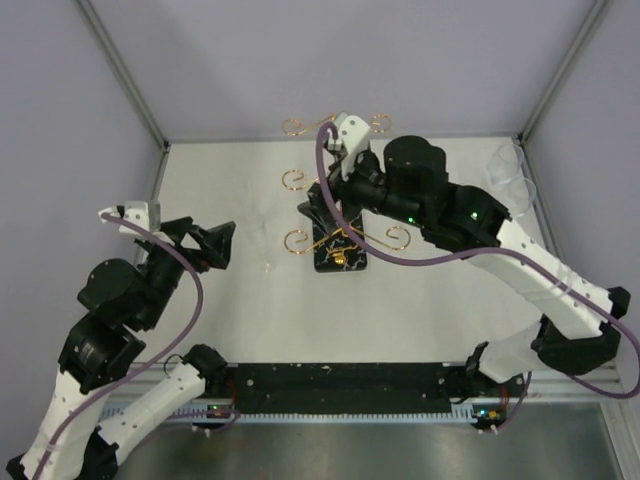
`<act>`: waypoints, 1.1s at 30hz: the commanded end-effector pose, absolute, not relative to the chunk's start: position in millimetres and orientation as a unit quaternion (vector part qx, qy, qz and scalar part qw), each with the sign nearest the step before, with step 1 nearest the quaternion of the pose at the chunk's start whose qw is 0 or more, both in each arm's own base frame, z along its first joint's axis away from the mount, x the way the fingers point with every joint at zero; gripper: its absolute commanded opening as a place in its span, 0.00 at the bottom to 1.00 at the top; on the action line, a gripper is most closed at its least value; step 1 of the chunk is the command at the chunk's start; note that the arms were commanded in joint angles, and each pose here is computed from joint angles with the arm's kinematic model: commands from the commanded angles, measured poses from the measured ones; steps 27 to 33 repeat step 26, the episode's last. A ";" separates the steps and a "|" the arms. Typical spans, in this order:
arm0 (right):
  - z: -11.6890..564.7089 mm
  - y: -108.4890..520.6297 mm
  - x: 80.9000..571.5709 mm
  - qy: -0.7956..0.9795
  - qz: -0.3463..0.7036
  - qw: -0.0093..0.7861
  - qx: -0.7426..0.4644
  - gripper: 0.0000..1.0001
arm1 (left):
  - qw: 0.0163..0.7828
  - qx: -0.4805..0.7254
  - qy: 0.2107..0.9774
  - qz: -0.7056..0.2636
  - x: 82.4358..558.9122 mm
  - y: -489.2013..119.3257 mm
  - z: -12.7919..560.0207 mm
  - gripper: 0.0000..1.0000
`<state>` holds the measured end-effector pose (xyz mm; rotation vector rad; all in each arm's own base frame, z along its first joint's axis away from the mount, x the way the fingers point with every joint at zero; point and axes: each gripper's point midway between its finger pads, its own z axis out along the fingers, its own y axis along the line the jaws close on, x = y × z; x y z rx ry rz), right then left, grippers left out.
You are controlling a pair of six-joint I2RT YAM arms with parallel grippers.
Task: Take the wine glass off the wine glass rack
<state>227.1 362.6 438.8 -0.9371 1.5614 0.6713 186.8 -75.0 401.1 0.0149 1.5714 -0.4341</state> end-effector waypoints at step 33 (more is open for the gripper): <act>440.2 186.0 198.1 0.697 0.224 0.657 -0.180 0.99 | 0.699 0.010 0.682 -0.215 202.1 -92.0 431.9 0.98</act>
